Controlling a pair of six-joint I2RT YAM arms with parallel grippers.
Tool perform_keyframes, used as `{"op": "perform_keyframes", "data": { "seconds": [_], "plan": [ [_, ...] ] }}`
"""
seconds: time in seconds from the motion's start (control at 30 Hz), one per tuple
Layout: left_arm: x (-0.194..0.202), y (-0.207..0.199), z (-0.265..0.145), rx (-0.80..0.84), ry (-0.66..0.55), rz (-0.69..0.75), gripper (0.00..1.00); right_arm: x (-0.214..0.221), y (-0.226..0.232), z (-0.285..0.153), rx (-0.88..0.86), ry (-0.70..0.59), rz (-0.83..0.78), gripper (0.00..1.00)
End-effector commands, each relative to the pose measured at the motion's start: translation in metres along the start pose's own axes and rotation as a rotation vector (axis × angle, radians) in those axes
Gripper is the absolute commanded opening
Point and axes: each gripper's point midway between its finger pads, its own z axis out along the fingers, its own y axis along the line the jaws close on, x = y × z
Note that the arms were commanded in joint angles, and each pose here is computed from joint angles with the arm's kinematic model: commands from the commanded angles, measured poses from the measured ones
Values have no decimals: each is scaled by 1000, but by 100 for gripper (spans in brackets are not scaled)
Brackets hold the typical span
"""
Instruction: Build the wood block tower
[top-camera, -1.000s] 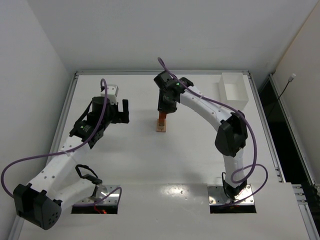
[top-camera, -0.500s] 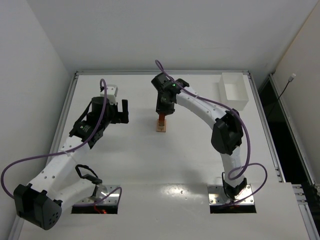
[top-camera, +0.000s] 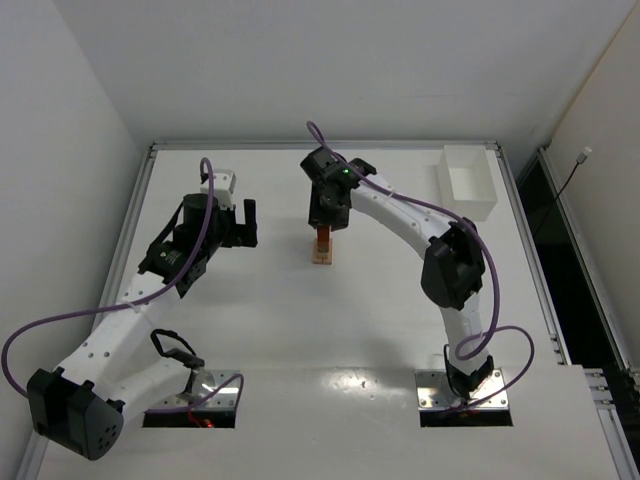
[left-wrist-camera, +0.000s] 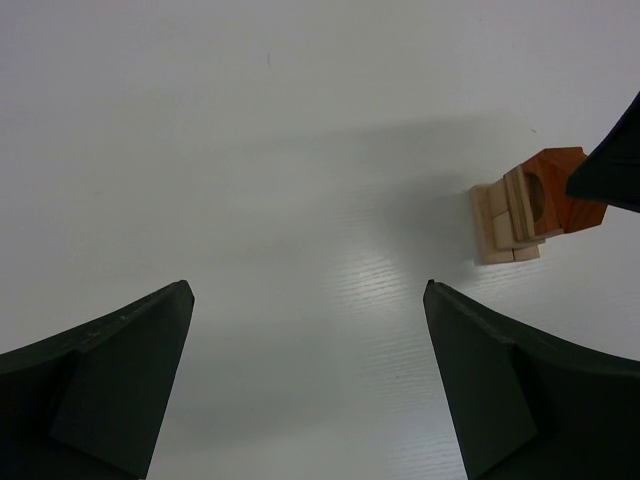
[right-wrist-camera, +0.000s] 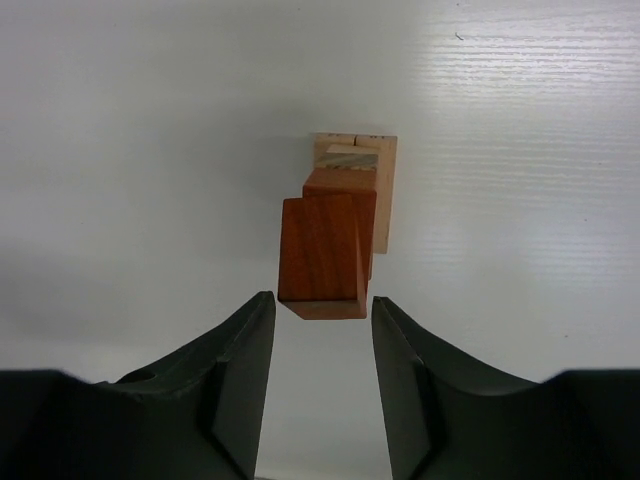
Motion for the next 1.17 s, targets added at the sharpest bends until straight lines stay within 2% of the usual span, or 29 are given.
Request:
{"op": "perform_keyframes", "data": {
  "seconds": [0.0,0.07,0.1,0.13,0.3,0.4,0.5,0.53,0.6,0.63,0.7,0.77,0.8,0.87,0.97,1.13],
  "plan": [
    [-4,3,-1,-3,-18,-6,99,-15,12,-6,-32,-57,-14,42],
    [-4,3,-1,-3,-18,-6,99,-12,13,-4,-40,-50,-14,46],
    [-4,3,-1,-3,-18,-6,99,-12,13,-4,-40,-51,-26,54],
    [-4,3,-1,-3,-18,-6,99,-13,18,-4,-63,-49,-25,56],
    [-4,3,-1,-3,-18,-6,99,-27,28,-24,-138,-113,-78,58],
    [-1,5,-2,-14,-18,-6,99,-49,33,-50,-211,-214,-154,58],
    [7,10,-2,-38,-9,-13,99,-67,28,-99,-287,-346,-234,65],
    [11,11,-1,-40,0,-11,99,-69,11,-117,-278,-392,-313,71],
    [19,15,3,-62,23,4,99,-67,-8,-129,-291,-427,-419,75],
    [21,15,6,-64,35,15,99,-62,-38,-132,-258,-426,-429,76],
    [36,18,14,-83,105,42,99,-49,-83,-116,-167,-410,-515,79],
    [37,22,17,-90,109,61,99,-52,-129,-125,-54,-465,-536,80],
    [40,22,19,-89,106,72,99,-35,-152,-104,-11,-433,-605,80],
    [43,22,25,-89,100,71,99,-18,-188,-93,34,-429,-604,81],
    [57,22,37,-90,152,66,99,4,-220,-76,18,-384,-577,81],
    [74,32,51,-109,211,51,99,6,-252,-74,7,-387,-494,81]
  ]
}}
